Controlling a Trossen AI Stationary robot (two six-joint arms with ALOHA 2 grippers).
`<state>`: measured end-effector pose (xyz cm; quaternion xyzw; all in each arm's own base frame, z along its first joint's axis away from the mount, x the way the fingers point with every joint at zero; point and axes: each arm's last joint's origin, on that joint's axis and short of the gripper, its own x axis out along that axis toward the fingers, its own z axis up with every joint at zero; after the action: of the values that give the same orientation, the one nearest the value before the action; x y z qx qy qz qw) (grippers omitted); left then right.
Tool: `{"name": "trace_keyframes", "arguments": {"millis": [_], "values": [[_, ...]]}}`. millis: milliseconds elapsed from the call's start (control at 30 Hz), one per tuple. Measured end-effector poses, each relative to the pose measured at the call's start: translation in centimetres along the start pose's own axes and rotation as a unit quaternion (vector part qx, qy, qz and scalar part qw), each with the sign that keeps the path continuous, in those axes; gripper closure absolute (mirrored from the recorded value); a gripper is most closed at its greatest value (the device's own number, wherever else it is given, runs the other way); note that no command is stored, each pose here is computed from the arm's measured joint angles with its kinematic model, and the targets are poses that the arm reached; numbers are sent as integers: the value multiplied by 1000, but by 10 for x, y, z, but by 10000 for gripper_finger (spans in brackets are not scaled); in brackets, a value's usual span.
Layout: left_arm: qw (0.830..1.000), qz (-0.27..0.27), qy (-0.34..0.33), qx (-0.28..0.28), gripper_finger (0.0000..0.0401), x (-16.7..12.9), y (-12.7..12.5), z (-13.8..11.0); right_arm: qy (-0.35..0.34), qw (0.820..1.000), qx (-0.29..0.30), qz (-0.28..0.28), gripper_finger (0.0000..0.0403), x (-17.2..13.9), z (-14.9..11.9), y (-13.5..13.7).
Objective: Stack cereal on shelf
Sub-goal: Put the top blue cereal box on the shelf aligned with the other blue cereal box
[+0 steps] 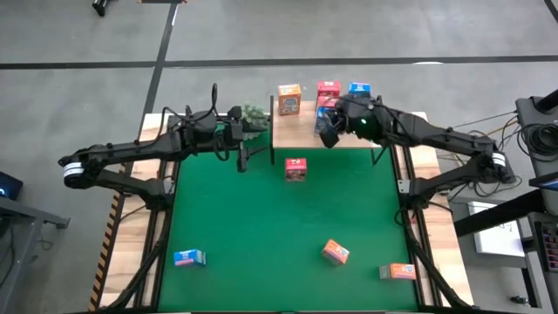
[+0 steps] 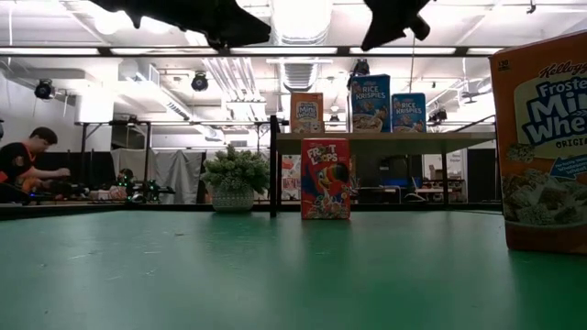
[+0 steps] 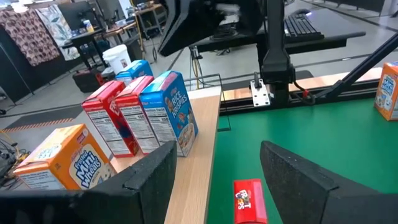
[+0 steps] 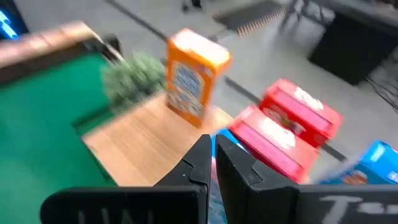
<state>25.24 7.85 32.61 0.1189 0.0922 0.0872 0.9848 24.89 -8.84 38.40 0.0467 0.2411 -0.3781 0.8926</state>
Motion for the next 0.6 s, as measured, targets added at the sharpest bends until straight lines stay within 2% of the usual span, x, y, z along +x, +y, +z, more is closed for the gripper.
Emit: {"name": "trace_keyframes", "arguments": {"millis": [200,600], "values": [[1000,0,1,0,186,0,0,-1,66,998,-15,4,390,19,9,-5],[1000,-1,4,-1,186,1,0,-2,103,994,-41,5,390,44,11,-5]]}}
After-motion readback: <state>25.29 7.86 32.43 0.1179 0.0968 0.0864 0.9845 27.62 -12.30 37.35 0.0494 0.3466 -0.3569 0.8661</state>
